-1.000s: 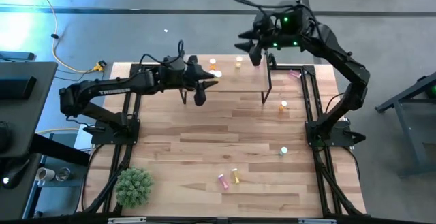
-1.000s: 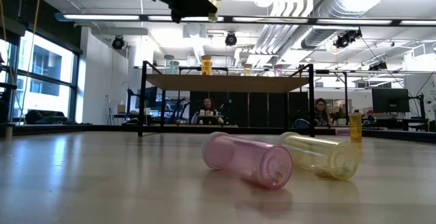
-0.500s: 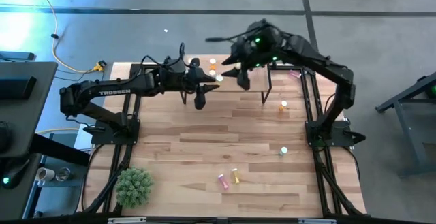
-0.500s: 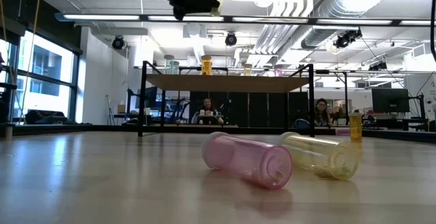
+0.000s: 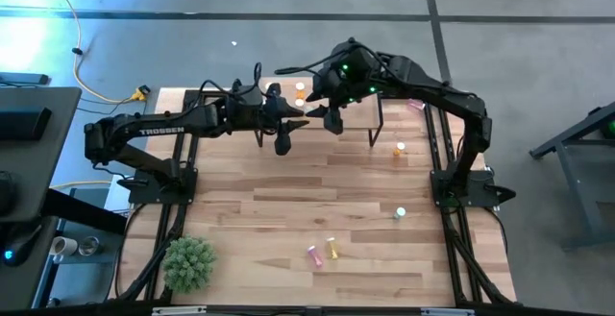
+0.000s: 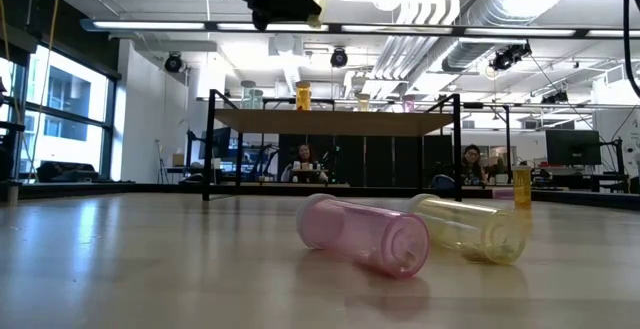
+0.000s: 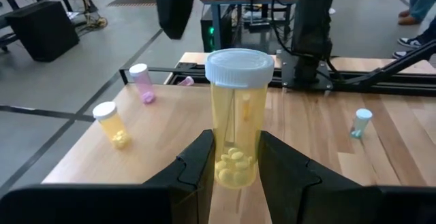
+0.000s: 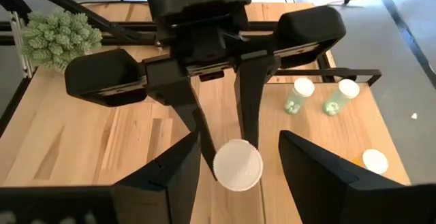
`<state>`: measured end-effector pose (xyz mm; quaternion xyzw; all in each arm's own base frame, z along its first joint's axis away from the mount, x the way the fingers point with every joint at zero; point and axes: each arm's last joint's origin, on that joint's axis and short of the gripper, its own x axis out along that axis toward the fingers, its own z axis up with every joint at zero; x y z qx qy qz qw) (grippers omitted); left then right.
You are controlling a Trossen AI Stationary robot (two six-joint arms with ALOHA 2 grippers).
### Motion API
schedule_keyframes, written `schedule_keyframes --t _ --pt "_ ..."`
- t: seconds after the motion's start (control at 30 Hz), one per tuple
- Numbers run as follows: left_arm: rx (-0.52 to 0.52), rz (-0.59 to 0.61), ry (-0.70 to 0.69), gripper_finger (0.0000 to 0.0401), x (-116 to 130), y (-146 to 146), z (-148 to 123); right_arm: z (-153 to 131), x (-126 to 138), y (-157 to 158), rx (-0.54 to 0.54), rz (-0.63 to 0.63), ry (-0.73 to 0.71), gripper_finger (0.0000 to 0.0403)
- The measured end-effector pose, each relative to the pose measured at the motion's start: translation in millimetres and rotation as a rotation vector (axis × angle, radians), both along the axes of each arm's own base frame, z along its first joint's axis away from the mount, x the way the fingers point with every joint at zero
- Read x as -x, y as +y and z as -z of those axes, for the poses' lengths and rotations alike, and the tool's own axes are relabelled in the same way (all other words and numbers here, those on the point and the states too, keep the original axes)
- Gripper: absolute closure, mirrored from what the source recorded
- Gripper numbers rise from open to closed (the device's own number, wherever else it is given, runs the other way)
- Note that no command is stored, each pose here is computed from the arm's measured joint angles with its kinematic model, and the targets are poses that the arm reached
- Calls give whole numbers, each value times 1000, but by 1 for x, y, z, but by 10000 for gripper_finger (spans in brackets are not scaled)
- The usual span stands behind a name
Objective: Pick and place medicine bottles onto shelf by color
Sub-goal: Put the top yellow pill bottle on the shelf aligned with the other yellow pill bottle
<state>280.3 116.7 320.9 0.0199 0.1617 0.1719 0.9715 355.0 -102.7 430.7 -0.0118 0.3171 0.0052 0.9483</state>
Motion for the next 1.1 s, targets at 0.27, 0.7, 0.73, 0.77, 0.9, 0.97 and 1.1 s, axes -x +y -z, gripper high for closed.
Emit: schedule_keyframes --t 0.27,0.7,0.73,0.77,0.9,0.97,1.1 --pt "-42 6 -50 311 -1 1 -6 4 1 0 -32 16 34 213" --pt "-54 9 -45 311 -1 1 -6 3 0 0 -19 34 29 262" --pt "-55 9 -45 311 -1 1 -6 3 0 0 -19 34 29 270" --pt "-56 10 -44 311 -1 1 -6 3 0 0 -19 35 29 277" --pt "-60 10 -42 311 -1 1 -6 4 0 0 -21 33 31 296" --pt "-59 10 -40 311 -1 1 -5 5 -1 -1 -27 28 36 299" --pt "-56 11 -32 310 -1 1 -4 7 -3 -1 -48 36 44 298"
